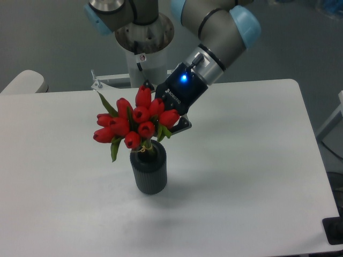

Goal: Pick up the flowers from the vase
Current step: 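Lift the gripped tulips straight up out of the grey vase, then carry the tulip bouquet away from the vase and hold it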

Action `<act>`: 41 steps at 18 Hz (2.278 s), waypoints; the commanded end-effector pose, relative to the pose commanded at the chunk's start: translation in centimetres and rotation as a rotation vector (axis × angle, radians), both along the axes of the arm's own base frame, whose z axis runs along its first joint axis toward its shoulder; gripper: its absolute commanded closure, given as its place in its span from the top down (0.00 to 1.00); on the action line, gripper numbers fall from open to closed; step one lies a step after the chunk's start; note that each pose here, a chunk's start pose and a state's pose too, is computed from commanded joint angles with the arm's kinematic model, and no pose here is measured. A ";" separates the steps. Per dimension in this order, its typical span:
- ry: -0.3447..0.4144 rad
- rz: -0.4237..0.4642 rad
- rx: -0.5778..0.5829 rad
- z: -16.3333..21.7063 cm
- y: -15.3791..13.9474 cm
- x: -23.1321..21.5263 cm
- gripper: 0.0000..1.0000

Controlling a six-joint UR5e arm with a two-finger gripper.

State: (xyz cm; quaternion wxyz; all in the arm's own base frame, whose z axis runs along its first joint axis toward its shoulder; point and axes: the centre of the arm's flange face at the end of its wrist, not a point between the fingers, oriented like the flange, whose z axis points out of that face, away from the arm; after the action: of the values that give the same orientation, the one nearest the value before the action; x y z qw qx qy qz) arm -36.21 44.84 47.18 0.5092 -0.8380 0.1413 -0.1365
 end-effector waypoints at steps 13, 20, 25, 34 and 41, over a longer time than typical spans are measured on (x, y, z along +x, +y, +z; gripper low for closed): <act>-0.047 0.052 0.052 6.6 0.2 0.3 0.41; -0.037 0.143 0.054 6.7 -2.9 -4.3 0.41; -0.033 0.207 0.024 3.6 -4.4 -9.8 0.41; 0.024 0.278 -0.082 -0.7 -4.5 -18.7 0.41; 0.039 0.282 -0.074 -1.5 -4.1 -19.8 0.41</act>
State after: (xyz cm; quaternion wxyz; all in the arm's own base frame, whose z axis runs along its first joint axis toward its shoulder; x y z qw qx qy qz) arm -56.01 40.76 45.72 0.4893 -0.8702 0.0266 -0.0525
